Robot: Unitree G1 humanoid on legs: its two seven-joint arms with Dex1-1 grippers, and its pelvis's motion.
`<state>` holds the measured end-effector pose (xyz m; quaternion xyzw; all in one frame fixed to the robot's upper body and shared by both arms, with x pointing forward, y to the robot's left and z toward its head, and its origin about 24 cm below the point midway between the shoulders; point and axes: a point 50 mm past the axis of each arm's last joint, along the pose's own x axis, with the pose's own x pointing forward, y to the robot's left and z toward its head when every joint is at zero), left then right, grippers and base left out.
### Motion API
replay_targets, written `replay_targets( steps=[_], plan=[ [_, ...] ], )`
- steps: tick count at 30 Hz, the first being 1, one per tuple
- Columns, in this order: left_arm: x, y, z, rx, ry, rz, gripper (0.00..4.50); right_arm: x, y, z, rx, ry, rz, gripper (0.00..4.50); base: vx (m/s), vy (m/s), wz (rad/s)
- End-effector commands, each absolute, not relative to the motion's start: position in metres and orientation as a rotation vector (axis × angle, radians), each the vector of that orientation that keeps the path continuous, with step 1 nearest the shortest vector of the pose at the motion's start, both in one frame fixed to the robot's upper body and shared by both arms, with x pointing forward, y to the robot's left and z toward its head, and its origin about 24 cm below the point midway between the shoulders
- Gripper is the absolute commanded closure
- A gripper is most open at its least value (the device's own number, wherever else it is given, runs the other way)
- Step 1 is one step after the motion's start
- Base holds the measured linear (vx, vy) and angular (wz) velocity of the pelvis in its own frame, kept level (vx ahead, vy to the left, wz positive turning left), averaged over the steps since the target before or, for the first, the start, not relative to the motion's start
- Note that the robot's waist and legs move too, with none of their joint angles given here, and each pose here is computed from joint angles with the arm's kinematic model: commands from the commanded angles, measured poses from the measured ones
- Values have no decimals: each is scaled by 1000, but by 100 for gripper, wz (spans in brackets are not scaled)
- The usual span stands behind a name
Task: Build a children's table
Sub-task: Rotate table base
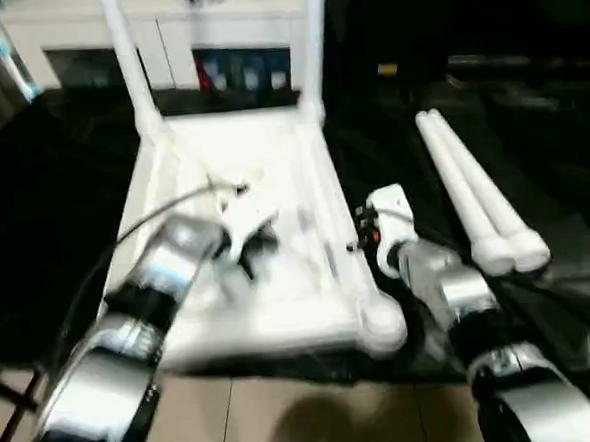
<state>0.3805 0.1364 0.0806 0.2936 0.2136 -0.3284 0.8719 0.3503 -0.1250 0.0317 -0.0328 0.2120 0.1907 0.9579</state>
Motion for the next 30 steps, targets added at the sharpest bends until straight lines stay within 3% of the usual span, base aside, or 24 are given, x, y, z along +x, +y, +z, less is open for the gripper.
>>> replay_targets(
  steps=[1,5,12,15,16,21,22,30],
  plan=[
    [388,143,88,623,390,-582,450,352,-135,42,-87,385,359,447,0,0,0],
    [391,142,91,609,339,-561,450,351,-151,54,-89,344,314,447,0,0,0],
    [383,135,98,565,245,-705,450,339,-178,75,-81,341,220,447,0,0,0],
    [368,123,107,431,168,-822,417,334,-191,86,-101,337,165,412,0,0,0],
    [355,115,110,369,142,-905,409,331,-198,90,-123,348,136,412,0,0,0],
    [330,105,113,323,107,-1037,383,327,-210,99,-153,370,71,374,0,0,0],
    [320,103,112,314,103,-1067,374,326,-220,105,-166,385,28,368,0,0,0],
    [299,94,113,293,124,-1107,324,327,-246,112,-191,460,-51,301,0,0,0]
  ],
)
